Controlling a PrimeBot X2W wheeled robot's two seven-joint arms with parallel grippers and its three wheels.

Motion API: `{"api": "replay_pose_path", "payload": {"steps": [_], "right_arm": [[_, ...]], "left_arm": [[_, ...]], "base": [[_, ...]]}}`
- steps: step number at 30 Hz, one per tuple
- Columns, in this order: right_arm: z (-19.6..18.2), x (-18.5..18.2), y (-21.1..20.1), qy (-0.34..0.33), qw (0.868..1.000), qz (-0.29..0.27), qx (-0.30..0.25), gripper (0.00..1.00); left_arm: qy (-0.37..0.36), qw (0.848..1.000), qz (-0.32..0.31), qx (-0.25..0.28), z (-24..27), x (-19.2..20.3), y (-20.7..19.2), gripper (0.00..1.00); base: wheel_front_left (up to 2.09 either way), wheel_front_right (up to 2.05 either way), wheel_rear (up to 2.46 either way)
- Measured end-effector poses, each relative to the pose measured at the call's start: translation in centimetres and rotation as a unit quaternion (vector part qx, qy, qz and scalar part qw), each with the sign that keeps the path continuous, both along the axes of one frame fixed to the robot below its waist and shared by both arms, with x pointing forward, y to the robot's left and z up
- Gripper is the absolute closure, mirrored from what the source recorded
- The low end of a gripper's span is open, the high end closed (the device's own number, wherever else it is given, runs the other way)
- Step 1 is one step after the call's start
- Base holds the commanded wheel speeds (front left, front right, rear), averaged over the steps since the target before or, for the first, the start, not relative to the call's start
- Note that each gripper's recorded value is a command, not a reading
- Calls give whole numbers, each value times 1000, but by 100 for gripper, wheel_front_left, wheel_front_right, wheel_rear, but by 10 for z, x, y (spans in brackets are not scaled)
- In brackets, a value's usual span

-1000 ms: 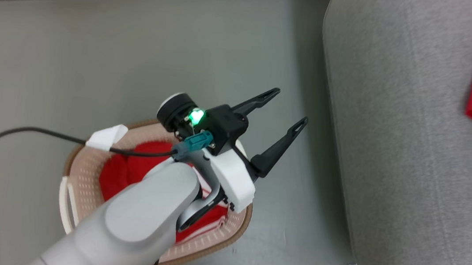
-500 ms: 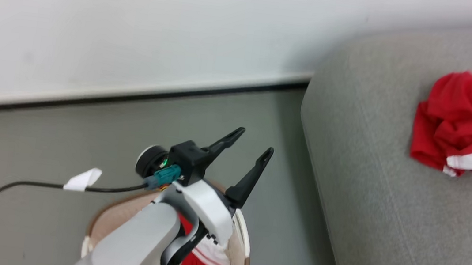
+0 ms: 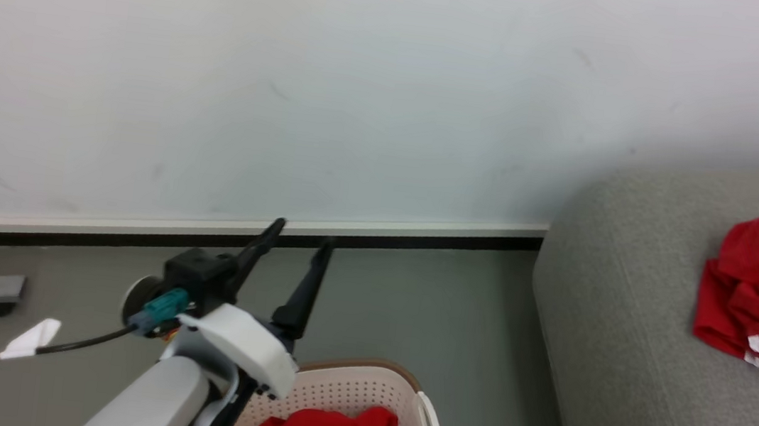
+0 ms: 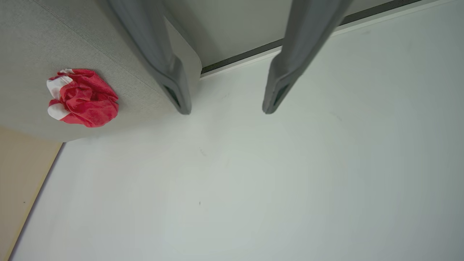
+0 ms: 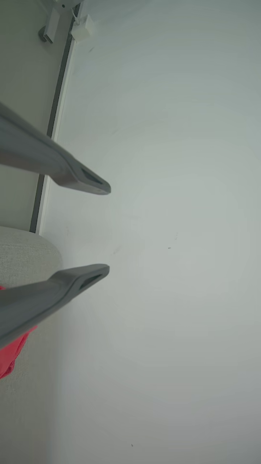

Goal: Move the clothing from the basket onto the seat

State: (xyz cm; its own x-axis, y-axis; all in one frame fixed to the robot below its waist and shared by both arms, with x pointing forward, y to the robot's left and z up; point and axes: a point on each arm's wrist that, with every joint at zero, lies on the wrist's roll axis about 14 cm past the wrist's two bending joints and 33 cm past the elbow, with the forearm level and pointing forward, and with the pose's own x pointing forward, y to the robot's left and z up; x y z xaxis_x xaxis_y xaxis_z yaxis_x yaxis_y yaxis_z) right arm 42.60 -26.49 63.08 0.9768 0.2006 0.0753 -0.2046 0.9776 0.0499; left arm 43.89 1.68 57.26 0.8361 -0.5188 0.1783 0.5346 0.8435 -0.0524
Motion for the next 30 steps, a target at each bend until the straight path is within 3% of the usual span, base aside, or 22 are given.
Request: {"api": "replay_pose_path", "payload": {"steps": [6,14,21,23,30], "right_arm": [[-25,-9,55,-20,998,51,31,0],[-53,-26,90,-37,993,57,94,0],[-88,-40,111,-7,992,58,108,0],[-100,-47,116,2,994,58,87,0],[-104,-57,115,-12,996,25,81,0]], "left_arm": [[12,996,89,-6,-7,-7,64,0],[28,979,200,-8,-23,-33,142,0],[29,966,258,0,-35,-61,175,0],[26,961,274,-7,-35,-67,182,0],[26,948,317,-13,-41,-82,200,0]], "base": [[0,0,0],[0,0,0],[0,0,0],[0,0,0],[0,0,0]]}}
